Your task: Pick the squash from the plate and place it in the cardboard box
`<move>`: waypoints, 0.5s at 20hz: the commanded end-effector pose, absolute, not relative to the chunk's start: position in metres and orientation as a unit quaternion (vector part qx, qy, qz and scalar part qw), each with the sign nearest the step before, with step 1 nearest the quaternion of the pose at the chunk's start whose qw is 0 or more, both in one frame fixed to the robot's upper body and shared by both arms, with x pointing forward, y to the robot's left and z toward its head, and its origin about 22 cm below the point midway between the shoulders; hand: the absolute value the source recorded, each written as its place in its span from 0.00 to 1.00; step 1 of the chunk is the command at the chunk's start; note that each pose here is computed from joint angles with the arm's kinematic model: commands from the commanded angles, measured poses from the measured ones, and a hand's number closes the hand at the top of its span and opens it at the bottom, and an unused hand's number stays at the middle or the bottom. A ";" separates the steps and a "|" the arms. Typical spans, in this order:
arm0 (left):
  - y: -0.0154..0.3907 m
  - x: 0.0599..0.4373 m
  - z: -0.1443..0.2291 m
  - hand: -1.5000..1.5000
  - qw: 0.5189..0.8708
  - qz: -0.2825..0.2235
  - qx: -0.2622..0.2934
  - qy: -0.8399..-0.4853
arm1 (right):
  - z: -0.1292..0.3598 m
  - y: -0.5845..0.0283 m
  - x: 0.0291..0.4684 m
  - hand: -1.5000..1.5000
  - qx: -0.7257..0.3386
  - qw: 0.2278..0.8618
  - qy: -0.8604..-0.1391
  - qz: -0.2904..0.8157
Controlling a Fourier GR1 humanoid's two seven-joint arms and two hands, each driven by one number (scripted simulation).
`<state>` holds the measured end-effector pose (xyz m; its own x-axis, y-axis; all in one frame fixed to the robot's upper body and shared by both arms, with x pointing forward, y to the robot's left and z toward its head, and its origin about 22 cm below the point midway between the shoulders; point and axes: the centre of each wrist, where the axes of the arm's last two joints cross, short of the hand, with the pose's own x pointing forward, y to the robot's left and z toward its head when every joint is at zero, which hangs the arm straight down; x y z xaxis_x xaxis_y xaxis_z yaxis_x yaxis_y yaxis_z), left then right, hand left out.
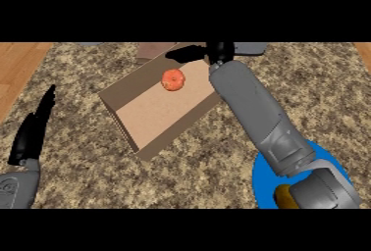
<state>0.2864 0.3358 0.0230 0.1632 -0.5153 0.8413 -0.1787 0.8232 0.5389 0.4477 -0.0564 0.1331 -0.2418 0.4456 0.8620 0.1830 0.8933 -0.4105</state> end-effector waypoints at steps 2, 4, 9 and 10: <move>0.346 0.276 0.015 0.50 0.718 -0.112 0.283 -0.626 | 0.121 -0.101 0.456 0.00 -0.162 0.583 -0.793 0.068; 0.353 0.265 0.020 0.50 0.719 -0.110 0.285 -0.625 | 0.103 -0.111 0.454 0.00 -0.175 0.587 -0.788 0.058; 0.346 0.258 0.007 0.50 0.725 -0.094 0.295 -0.615 | 0.114 -0.159 0.459 0.00 -0.181 0.606 -0.771 0.065; 0.351 0.268 0.012 0.50 0.722 -0.089 0.301 -0.616 | 0.111 -0.200 0.460 0.00 -0.191 0.599 -0.776 0.058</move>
<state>0.2674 0.3483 0.0151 0.2103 -0.5054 0.8369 -0.2189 0.8099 0.5441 0.4605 -0.1457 0.1178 -0.2221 0.3590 0.9065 0.2100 0.9256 -0.3151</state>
